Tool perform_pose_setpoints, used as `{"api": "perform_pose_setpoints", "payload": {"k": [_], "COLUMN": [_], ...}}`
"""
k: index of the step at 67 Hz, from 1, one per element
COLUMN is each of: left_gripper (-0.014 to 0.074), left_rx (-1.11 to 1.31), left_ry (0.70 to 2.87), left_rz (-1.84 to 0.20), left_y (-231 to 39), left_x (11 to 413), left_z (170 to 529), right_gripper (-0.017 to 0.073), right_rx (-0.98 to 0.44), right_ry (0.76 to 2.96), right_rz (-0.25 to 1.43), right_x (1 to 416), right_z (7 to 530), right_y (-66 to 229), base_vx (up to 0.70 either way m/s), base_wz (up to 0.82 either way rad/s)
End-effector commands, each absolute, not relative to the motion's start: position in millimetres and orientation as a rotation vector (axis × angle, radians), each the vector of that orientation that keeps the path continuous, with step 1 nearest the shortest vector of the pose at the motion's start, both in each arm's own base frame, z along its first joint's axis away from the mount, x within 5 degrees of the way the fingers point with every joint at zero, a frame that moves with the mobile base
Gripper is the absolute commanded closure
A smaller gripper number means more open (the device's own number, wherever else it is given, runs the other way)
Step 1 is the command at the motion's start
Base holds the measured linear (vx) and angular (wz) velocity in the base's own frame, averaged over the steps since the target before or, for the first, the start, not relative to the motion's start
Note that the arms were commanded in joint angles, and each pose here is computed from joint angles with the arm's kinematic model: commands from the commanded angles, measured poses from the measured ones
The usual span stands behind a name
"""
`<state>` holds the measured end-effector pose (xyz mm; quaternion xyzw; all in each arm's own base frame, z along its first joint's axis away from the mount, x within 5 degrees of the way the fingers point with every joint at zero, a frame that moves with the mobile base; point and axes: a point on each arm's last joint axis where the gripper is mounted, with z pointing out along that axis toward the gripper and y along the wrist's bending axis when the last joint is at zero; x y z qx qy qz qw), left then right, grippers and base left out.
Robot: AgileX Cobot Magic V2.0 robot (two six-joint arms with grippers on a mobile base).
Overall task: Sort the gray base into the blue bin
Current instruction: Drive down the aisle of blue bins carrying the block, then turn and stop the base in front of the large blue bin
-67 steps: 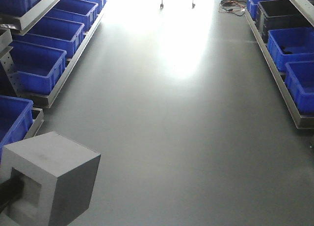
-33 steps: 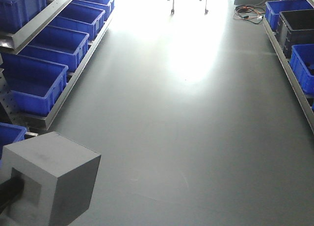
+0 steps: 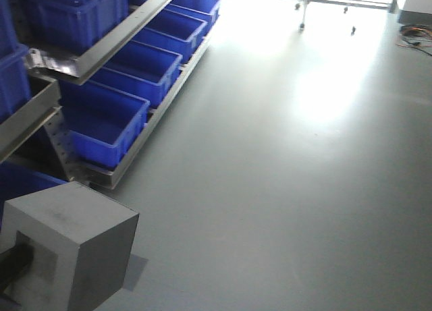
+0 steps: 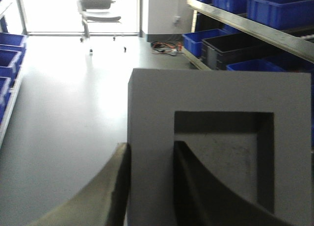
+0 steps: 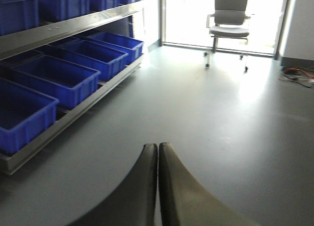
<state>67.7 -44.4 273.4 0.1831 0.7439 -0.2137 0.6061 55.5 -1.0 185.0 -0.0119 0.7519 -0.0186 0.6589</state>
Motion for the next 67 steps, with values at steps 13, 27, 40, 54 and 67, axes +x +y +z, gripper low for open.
{"api": "perform_pose_setpoints", "payload": {"k": [13,27,40,54,67], "left_gripper": [0.0601,0.0601,0.0601,0.0601,0.0601], "left_rx": [0.388,0.388,0.388,0.388,0.388], "left_ry": [1.590,1.590,1.590,1.590,1.590], "left_rz": [-0.532,-0.532,-0.532,-0.532,-0.532], "left_y": [-45.2,-45.2,-45.2,-45.2,-45.2], "left_x": [68.3,68.3,68.3,68.3,68.3], "left_z": [293.0,293.0,293.0,293.0,293.0], "right_gripper": [0.0564,0.0564,0.0564,0.0564,0.0564], "right_rx": [-0.043,-0.043,-0.043,-0.043,-0.043], "right_ry": [1.620,1.620,1.620,1.620,1.620], "right_rz": [-0.059,-0.059,-0.059,-0.059,-0.059], "right_x": [55.9,55.9,55.9,55.9,55.9], "right_z": [190.8,190.8,190.8,190.8,190.8], "right_y": [-0.9,-0.9,-0.9,-0.9,-0.9], "base_vx": [0.32,0.28,0.26,0.22,0.19], "base_wz": [0.92,0.98,0.87,0.77,0.72]}}
